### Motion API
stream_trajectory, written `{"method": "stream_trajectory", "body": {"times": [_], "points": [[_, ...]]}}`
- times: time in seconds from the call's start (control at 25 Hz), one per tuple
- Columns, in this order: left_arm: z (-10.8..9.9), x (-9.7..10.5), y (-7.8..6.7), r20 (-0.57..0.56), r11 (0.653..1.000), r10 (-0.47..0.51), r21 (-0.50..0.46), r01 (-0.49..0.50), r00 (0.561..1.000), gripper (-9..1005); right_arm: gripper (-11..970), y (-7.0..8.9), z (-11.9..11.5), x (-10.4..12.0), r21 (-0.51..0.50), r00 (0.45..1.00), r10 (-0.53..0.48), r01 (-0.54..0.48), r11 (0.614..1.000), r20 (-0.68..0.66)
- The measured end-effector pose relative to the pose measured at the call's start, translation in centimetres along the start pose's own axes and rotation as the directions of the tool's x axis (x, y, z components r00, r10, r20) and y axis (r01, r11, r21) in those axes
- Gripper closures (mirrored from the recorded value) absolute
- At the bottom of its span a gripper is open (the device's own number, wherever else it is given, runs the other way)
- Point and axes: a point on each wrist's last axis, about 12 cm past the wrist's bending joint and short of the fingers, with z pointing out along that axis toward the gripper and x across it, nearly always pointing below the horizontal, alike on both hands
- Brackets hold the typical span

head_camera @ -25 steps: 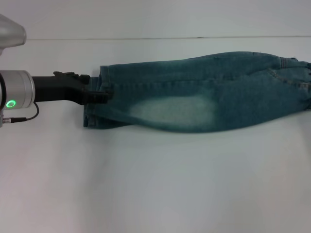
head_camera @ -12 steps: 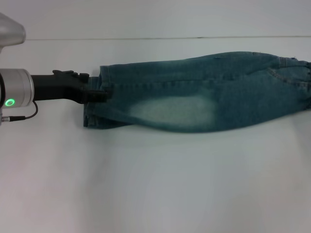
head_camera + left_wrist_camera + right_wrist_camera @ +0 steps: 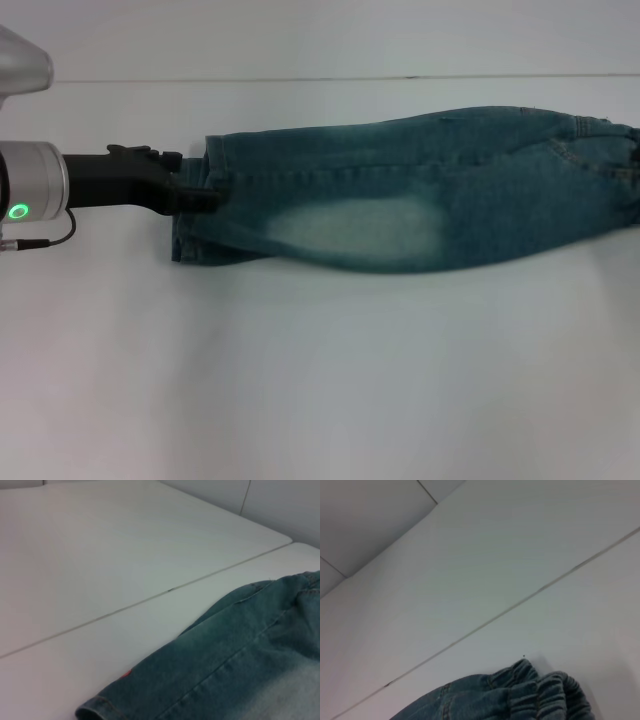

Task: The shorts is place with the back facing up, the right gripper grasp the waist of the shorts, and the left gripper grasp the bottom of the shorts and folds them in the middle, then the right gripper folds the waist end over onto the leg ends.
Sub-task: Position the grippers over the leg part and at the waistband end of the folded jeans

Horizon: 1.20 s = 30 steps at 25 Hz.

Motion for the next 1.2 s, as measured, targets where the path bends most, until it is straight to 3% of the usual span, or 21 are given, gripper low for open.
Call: {"method": "stream_trajectory", "body": {"times": [0.64,1.2], "points": [[0.02,0.05,0.00,-0.006,1.000,-0.008,-0.003,0.008,1.000,78,3,-1.03,-0.71,0.13,0.031,1.000,0.011,-0.012,0.999,0.014],[0.02,0.04,0.00,-0.005,1.000,-0.009,-0.003,0.009,1.000,79,3,-0.18,-0.07,-0.06,0.011,1.000,-0.002,0.002,1.000,0.005]]}}
